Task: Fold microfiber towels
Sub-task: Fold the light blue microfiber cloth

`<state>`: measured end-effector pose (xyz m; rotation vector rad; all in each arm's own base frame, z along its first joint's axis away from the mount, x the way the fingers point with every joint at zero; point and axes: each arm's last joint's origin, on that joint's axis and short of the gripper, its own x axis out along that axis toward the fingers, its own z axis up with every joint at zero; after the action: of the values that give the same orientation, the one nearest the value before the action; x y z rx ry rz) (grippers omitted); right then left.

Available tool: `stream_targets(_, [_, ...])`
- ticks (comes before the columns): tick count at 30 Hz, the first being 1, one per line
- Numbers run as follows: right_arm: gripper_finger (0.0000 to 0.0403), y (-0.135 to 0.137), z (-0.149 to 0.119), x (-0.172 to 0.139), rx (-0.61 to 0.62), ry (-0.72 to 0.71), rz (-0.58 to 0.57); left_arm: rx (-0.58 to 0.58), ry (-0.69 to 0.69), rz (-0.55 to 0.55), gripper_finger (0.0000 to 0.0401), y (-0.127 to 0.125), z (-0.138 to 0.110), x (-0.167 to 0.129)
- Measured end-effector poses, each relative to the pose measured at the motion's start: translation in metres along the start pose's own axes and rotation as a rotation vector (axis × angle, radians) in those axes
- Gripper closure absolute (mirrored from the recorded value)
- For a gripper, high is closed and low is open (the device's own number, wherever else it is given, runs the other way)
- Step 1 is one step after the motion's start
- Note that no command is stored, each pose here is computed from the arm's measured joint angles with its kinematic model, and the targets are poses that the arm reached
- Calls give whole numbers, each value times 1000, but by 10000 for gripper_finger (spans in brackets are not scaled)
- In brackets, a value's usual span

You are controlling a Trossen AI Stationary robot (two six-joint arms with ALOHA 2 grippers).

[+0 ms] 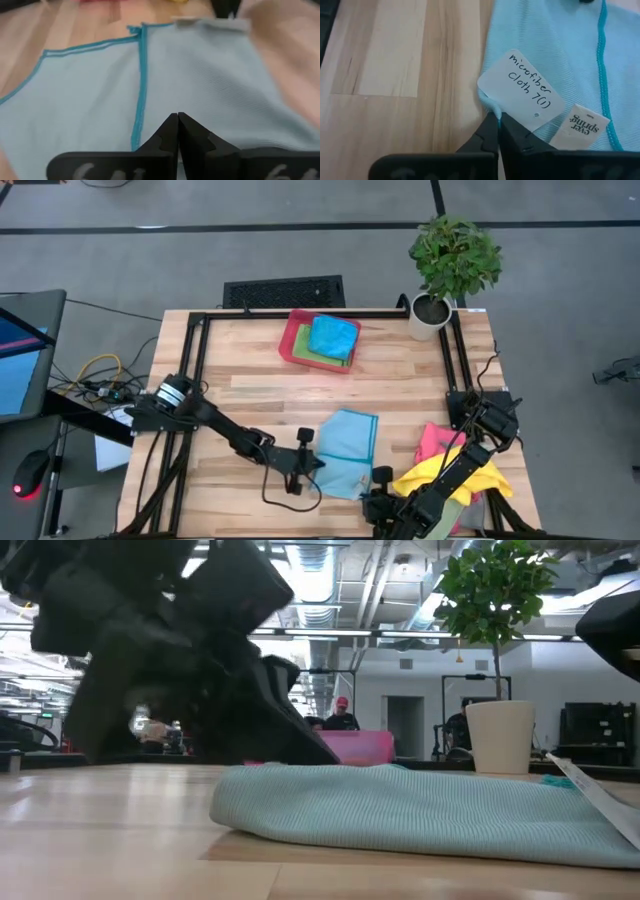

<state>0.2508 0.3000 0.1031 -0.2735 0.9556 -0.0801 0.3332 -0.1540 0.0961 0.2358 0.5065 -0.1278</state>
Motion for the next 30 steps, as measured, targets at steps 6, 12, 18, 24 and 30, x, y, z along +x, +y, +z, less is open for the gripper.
stream_targets(6, [382, 6, 0, -8, -17, 9, 23, -41, 53, 33, 401, 4, -8, 9])
stream_targets(12, [387, -6, 8, -35, -63, 8, -18, -113, 80, -27, 401, 5, -9, 9])
stream_targets(18, [387, -39, 20, -62, 38, -4, -133, -135, 68, -54, 401, 4, -8, 9])
stream_targets(24, [386, -74, 35, -73, 144, 12, -202, -147, 63, -154, 401, 0, -2, 11])
stream_targets(30, [385, -109, 46, -63, 166, 88, -246, -185, 65, -202, 401, -2, 1, 11])
